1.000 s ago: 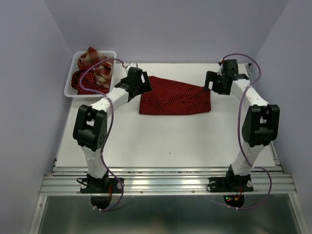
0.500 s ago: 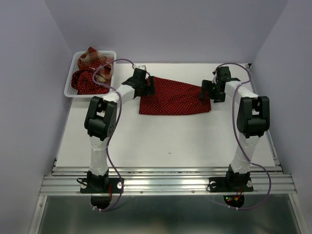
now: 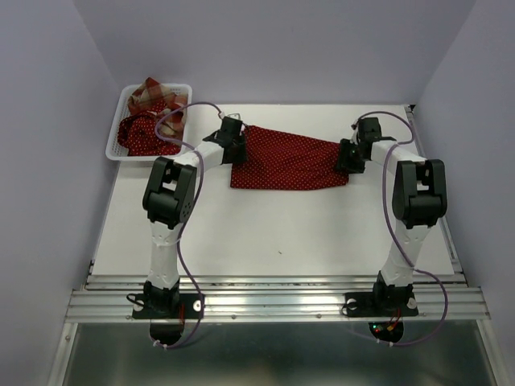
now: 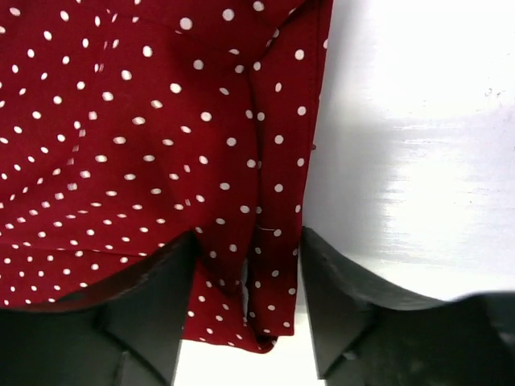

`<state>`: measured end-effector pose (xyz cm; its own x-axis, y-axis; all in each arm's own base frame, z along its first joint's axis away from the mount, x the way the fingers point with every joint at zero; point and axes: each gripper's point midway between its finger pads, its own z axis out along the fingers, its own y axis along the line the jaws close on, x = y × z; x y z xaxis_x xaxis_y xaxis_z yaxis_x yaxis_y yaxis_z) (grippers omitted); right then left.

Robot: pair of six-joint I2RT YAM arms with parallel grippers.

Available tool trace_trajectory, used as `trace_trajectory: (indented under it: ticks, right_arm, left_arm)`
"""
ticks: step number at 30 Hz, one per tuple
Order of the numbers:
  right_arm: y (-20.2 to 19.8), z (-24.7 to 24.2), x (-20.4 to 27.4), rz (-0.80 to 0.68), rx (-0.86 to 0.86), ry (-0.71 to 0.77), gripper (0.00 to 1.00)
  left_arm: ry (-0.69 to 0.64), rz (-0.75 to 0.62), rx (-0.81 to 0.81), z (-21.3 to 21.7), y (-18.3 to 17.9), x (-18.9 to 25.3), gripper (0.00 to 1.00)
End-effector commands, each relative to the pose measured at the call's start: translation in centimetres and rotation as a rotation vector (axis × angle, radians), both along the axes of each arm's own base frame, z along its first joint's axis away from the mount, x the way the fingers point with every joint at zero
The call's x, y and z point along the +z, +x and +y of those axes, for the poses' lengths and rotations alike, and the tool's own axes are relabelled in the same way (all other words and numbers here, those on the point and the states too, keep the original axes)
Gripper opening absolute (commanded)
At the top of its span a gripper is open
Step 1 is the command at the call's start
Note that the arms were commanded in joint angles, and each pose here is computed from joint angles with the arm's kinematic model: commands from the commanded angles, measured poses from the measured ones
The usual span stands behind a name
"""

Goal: Fold and stack the skirts
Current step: Fold the skirt

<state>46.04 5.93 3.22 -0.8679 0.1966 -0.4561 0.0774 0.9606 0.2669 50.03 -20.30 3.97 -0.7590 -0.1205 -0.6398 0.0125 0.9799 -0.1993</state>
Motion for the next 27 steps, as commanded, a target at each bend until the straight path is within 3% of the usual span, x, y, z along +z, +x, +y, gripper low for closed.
trace_trajectory:
  ticks: [1,6,10,21,24,27]
  right_arm:
    - [-2.3,1.1,-2.1,0.078,0.015,0.072,0.48]
    - [-2.3,1.1,-1.1,0.04,0.021,0.069,0.2]
    - [-2.5,0.7,0.2,0.01,0.021,0.046,0.03]
    - [-8.0,-0.9,2.3,0.0,0.038,-0.04,0.01]
    - [-8.3,-1.5,3.3,-0.018,0.034,-0.073,0.01]
    - [-8.6,-1.6,4.0,-0.029,0.038,-0.081,0.01]
  left_arm:
    - [-0.004,-0.008,0.008,0.2,0.2,0.2,0.42]
    - [-0.016,0.008,0.018,0.6,-1.2,0.1,0.15]
    - [-0.044,0.029,0.029,1.1,-3.6,-0.1,0.07]
    - [-0.16,0.05,-0.015,-1.2,-12.9,0.1,0.06]
    - [-0.164,0.051,-0.023,-1.7,-13.4,0.4,0.14]
    - [-0.153,0.012,-0.003,-1.6,-12.5,2.2,0.31]
